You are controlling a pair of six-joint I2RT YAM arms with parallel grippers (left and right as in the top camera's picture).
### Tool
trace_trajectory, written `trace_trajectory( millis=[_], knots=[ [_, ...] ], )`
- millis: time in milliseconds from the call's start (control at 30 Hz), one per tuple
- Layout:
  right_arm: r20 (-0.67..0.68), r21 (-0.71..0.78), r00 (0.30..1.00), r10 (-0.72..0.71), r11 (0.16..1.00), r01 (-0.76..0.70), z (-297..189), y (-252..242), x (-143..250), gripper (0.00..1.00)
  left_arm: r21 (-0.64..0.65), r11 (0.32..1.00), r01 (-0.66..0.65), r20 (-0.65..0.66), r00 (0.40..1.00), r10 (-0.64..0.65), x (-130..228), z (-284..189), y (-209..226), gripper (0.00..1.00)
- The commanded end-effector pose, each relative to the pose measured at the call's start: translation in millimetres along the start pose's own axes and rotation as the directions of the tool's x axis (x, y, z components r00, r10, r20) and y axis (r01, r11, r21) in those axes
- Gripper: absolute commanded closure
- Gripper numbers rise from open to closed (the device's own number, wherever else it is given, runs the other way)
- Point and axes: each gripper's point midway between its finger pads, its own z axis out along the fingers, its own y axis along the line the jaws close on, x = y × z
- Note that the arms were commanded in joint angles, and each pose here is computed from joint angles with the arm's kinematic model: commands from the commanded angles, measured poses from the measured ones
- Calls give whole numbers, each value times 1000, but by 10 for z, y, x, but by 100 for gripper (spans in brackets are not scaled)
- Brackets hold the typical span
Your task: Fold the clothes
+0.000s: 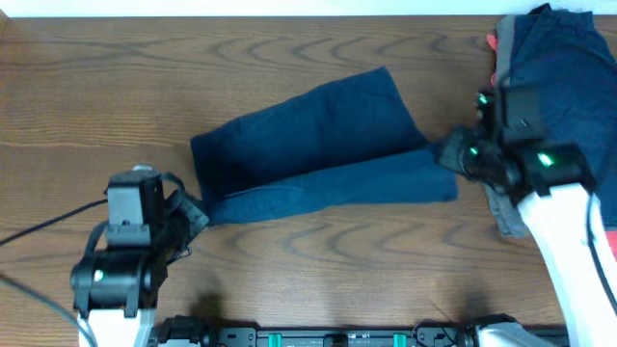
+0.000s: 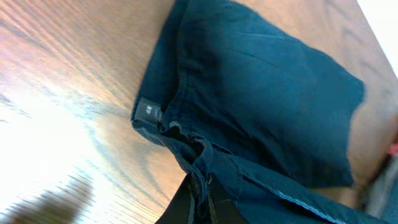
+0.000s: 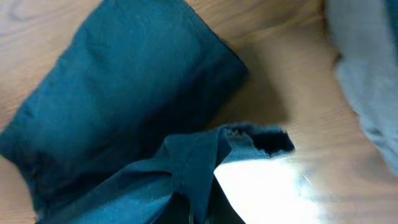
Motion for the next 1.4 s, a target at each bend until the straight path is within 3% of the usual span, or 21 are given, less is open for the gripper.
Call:
trace_trajectory(
  millis=[0, 200, 533, 933, 1133, 1367],
  knots=[
    [48, 129, 999, -19, 992, 13, 282, -207, -260, 99, -180, 984, 15, 113, 994, 6, -277, 100, 270, 94],
    [83, 89, 995, -58, 995, 51, 869, -37, -546, 99, -219, 976, 16, 122, 992, 11, -489, 470, 184, 94],
    [301, -38, 951, -75, 995, 91, 1440, 378, -1138, 99, -225, 974, 27, 194, 981, 18, -886, 1188, 3, 94],
    [431, -128, 896, -107, 976, 178, 2297, 892, -1141, 98, -172, 984, 44, 318, 948, 13, -1258, 1895, -160, 94],
    [459, -118, 882, -109, 976, 182, 2299, 954, -1146, 99, -156, 987, 26, 336, 942, 28, -1311, 1894, -213, 94],
    [487, -106, 861, -145, 969, 223, 1752, 1039, -1272, 99, -147, 988, -46, 360, 928, 97, -1370, 1531, -313, 94]
  ],
)
